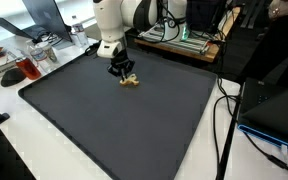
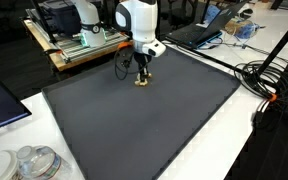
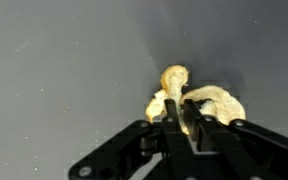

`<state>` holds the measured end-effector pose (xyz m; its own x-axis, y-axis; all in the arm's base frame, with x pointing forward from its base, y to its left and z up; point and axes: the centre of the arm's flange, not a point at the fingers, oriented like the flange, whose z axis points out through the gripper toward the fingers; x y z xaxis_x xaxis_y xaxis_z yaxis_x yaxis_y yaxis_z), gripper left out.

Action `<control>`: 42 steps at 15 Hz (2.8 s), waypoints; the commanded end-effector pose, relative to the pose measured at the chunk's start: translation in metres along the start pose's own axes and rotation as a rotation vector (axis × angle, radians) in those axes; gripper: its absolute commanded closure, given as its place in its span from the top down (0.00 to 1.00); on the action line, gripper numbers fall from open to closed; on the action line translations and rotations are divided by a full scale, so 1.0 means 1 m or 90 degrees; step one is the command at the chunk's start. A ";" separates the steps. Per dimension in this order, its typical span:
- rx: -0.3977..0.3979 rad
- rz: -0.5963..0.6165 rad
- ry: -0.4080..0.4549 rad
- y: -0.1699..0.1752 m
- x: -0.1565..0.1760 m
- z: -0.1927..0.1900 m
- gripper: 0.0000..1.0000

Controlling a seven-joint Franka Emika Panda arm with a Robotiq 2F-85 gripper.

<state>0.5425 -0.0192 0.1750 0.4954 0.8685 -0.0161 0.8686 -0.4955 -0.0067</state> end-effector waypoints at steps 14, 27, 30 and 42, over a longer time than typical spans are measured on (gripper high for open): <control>-0.003 0.040 0.170 0.002 -0.066 -0.024 1.00; -0.052 0.411 0.283 -0.069 -0.096 -0.026 1.00; -0.070 0.467 0.297 -0.080 -0.088 -0.035 1.00; -0.094 0.610 0.326 -0.124 -0.049 -0.043 1.00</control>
<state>0.4274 -0.0197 0.2242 0.8931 0.0981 0.4390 0.1508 -0.9847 -0.0868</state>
